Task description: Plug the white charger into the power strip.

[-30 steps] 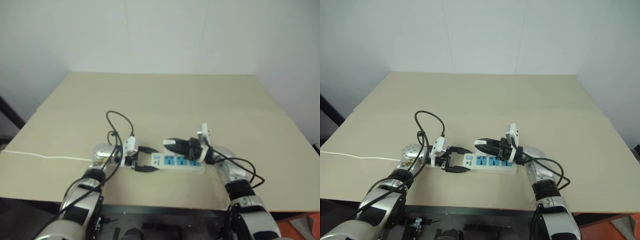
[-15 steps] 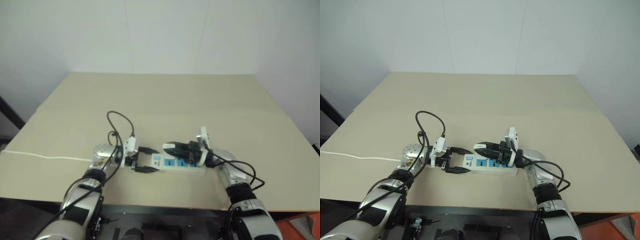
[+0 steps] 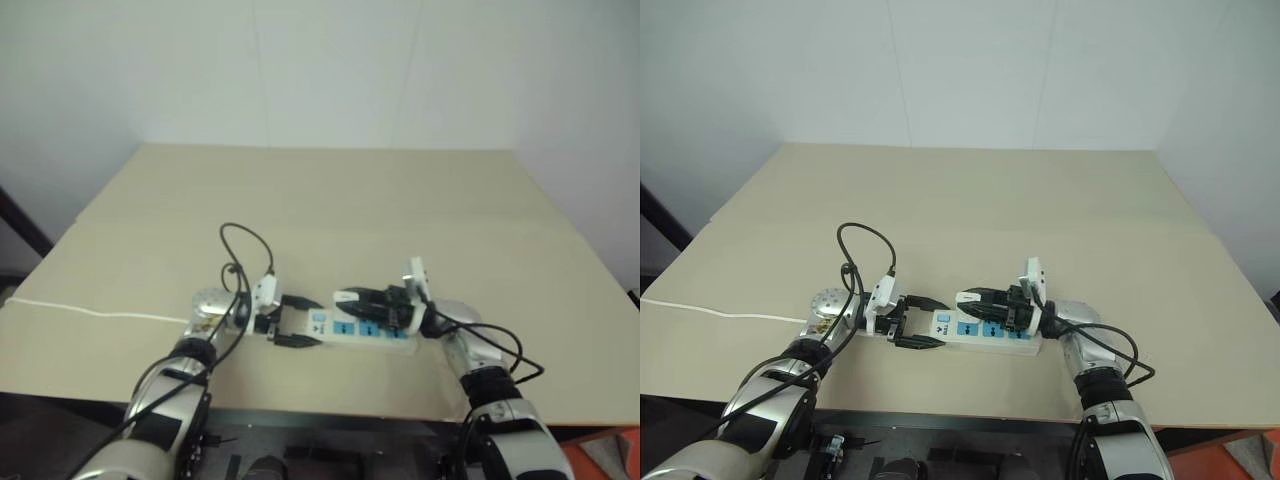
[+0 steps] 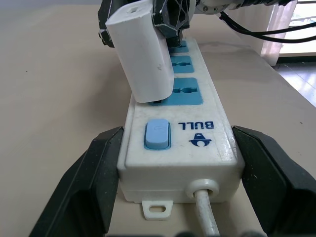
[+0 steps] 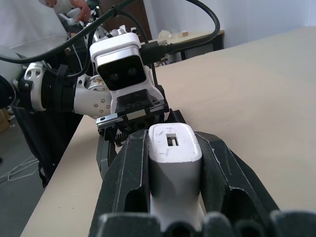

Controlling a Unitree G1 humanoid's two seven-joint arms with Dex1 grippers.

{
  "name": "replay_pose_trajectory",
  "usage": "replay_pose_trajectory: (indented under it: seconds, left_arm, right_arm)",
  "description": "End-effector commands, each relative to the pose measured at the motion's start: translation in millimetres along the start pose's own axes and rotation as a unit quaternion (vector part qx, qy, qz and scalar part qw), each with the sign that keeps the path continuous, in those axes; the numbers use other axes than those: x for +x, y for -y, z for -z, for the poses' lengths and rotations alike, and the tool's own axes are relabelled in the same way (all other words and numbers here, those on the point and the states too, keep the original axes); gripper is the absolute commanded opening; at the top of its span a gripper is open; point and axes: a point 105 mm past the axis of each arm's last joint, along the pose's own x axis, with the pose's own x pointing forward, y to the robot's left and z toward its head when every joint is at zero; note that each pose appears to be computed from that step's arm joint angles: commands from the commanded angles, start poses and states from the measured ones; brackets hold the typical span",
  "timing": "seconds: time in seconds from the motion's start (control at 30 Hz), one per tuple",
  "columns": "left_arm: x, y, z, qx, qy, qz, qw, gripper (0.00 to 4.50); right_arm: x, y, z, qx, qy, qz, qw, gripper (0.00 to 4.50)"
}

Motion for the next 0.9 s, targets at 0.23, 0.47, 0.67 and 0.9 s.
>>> replay_pose_trajectory:
  seconds: [0.23, 0.47, 0.67, 0.9]
  left_arm:
    - [-3, 12, 16, -0.027, -0.028, 0.021, 0.999, 3.2]
    - [-4, 12, 16, -0.027, -0.03, 0.02, 0.999, 3.2]
    - [-6, 13, 18, -0.029, -0.031, 0.018, 0.999, 3.2]
    - [-6, 13, 17, -0.028, -0.031, 0.018, 0.999, 3.2]
  right_arm:
    - [-13, -2, 11, -0.063, -0.042, 0.005, 0.997, 1.11]
    - [-10, 0, 25, -0.031, -0.069, 0.006, 0.997, 1.11]
    - [-13, 5, 34, -0.018, -0.073, 0.034, 0.997, 1.11]
    - [-18, -1, 51, -0.034, -0.087, 0.052, 0.994, 1.11]
